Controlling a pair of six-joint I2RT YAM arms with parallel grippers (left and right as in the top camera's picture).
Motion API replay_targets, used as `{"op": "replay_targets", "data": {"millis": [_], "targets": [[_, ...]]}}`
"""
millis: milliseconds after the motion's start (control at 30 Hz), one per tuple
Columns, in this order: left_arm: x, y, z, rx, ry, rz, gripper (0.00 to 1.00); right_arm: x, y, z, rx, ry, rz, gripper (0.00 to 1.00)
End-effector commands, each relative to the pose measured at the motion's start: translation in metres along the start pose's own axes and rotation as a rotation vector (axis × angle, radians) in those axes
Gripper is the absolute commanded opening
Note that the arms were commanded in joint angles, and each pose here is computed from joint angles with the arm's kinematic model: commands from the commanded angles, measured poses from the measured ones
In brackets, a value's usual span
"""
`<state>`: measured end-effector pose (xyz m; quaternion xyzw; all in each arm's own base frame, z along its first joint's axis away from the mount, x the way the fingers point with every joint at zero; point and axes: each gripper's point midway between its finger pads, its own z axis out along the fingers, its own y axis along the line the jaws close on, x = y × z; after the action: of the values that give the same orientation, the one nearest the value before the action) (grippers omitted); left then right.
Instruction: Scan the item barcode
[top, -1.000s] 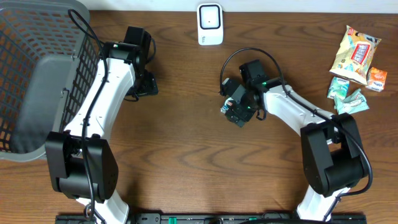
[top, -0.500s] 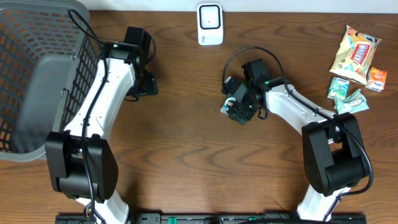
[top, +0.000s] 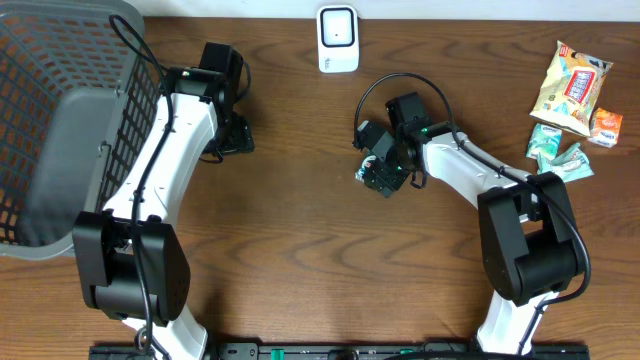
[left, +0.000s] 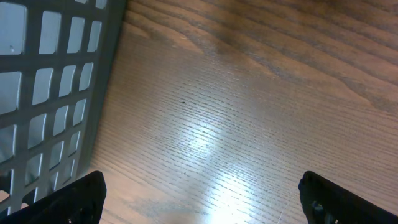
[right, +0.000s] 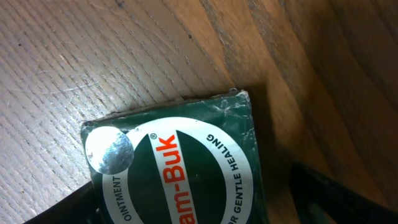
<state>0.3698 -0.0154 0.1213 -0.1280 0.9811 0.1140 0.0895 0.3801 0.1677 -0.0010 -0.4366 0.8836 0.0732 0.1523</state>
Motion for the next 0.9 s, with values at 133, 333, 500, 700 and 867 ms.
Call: {"op": "replay_targets", "data": {"millis": [133,333,500,700,867], "targets": [[0.0,0.005,-0.002,-0.013,-0.004,-0.014,0.98,0.031,0.003,0.014,0.003,0.122,0.018,0.75],[0.0,0.005,-0.002,-0.013,-0.004,-0.014,0.98,0.029,0.004,0.003,0.003,0.119,0.018,0.66],[0.0,0.005,-0.002,-0.013,-0.004,-0.014,0.98,0.029,0.008,0.002,-0.017,0.114,0.038,0.65],[0.0,0.005,-0.002,-0.013,-0.004,-0.014,0.98,0.024,0.016,0.003,-0.06,0.089,0.041,0.58],[0.0,0.005,-0.002,-0.013,-0.004,-0.014,0.98,0.022,0.016,0.0,-0.063,0.08,0.059,0.58]]}}
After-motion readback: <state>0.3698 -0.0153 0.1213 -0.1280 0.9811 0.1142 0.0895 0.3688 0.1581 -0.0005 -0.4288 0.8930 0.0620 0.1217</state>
